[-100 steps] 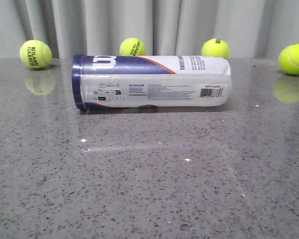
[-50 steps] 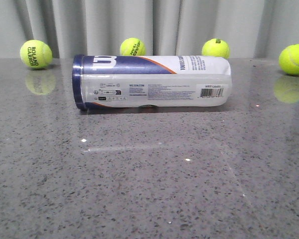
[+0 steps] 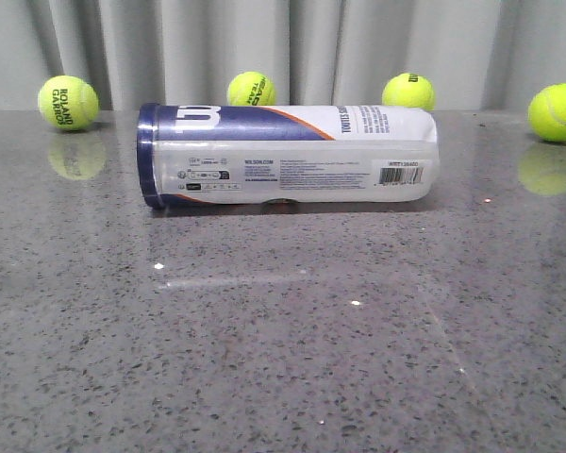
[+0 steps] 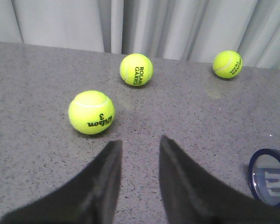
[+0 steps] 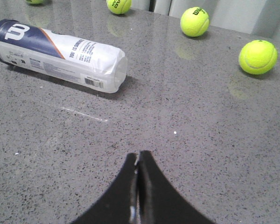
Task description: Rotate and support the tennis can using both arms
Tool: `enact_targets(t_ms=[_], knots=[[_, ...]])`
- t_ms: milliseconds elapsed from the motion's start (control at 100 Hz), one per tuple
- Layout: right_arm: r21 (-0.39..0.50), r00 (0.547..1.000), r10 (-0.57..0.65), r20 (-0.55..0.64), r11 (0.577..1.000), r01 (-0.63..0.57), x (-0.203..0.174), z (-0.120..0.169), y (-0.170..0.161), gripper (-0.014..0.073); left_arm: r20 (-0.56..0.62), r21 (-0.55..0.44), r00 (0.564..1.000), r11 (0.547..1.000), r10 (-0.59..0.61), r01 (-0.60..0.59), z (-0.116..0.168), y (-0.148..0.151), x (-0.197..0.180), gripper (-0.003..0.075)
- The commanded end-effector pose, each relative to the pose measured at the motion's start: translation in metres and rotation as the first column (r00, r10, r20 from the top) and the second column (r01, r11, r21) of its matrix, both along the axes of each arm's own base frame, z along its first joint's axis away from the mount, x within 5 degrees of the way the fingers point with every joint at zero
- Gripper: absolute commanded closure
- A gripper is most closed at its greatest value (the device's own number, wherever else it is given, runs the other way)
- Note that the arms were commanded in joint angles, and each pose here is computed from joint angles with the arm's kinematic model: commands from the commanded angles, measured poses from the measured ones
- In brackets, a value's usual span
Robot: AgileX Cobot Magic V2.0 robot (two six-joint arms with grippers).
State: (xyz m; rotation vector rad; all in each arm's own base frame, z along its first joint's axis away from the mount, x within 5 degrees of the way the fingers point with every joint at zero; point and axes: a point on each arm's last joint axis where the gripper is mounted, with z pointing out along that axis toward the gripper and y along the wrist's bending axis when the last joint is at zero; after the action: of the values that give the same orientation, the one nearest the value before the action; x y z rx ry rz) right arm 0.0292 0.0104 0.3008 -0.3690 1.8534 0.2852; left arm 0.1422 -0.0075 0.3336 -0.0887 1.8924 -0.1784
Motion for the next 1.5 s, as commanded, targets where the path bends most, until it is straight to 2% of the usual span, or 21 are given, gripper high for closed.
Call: enact_targets(t_ms=[0, 30, 90, 270, 360, 480, 640, 770, 960, 1070, 1140, 1290, 1490], knots=[[0.025, 0.996, -0.008, 0.089, 1.0, 0.006, 0.002, 0.014, 0.0, 0.0662, 0.043, -0.087, 0.999, 0.996, -0.004, 0.008, 0.014, -0.004, 0.012, 0.027], [0.025, 0.996, -0.008, 0.089, 1.0, 0.006, 0.002, 0.014, 0.0, 0.0662, 0.017, -0.121, 1.0, 0.992, -0.017, 0.019, 0.013, -0.007, 0.017, 0.022], [0.025, 0.996, -0.008, 0.089, 1.0, 0.006, 0.002, 0.014, 0.0, 0.0662, -0.032, -0.158, 0.999, 0.987, -0.042, 0.036, 0.01, -0.011, 0.025, 0.0185], [0.025, 0.996, -0.008, 0.089, 1.0, 0.006, 0.002, 0.014, 0.0, 0.0662, -0.178, -0.22, 0.972, 0.969, -0.155, 0.114, 0.004, -0.028, 0.051, 0.0188], [0.025, 0.996, -0.008, 0.089, 1.0, 0.006, 0.002, 0.014, 0.0, 0.0662, -0.216, -0.243, 0.948, 0.953, -0.235, 0.181, 0.004, -0.036, 0.063, 0.0188], [0.025, 0.996, -0.008, 0.089, 1.0, 0.006, 0.002, 0.014, 0.0, 0.0662, -0.21, -0.311, 0.915, 0.911, -0.346, 0.273, 0.006, -0.048, 0.078, 0.0188], [0.025, 0.996, -0.008, 0.089, 1.0, 0.006, 0.002, 0.014, 0.0, 0.0662, -0.219, -0.439, 0.859, 0.833, -0.462, 0.336, -0.002, -0.053, 0.099, 0.0188], [0.025, 0.996, -0.008, 0.089, 1.0, 0.006, 0.002, 0.014, 0.0, 0.0662, -0.196, -0.575, 0.803, 0.729, -0.563, 0.371, -0.013, -0.051, 0.114, 0.0188], [0.025, 0.996, -0.008, 0.089, 1.0, 0.006, 0.002, 0.014, 0.0, 0.0662, -0.209, -0.64, 0.72, 0.65, -0.661, 0.411, -0.034, -0.049, 0.134, 0.0188], [0.025, 0.996, -0.008, 0.089, 1.0, 0.006, 0.002, 0.014, 0.0, 0.0662, -0.192, -0.716, 0.651, 0.558, -0.735, 0.419, -0.043, -0.054, 0.146, 0.0188], [0.025, 0.996, -0.008, 0.089, 1.0, 0.006, 0.002, 0.014, 0.0, 0.0662, -0.174, -0.741, 0.621, 0.517, -0.764, 0.429, -0.048, -0.056, 0.154, 0.0188], [0.025, 0.996, -0.008, 0.089, 1.0, 0.006, 0.002, 0.014, 0.0, 0.0662, -0.155, -0.788, 0.577, 0.453, -0.801, 0.417, -0.057, -0.058, 0.165, 0.0188], [0.025, 0.996, -0.008, 0.089, 1.0, 0.006, 0.002, 0.014, 0.0, 0.0662, -0.132, -0.804, 0.534, 0.405, -0.835, 0.435, -0.068, -0.075, 0.17, 0.0188]])
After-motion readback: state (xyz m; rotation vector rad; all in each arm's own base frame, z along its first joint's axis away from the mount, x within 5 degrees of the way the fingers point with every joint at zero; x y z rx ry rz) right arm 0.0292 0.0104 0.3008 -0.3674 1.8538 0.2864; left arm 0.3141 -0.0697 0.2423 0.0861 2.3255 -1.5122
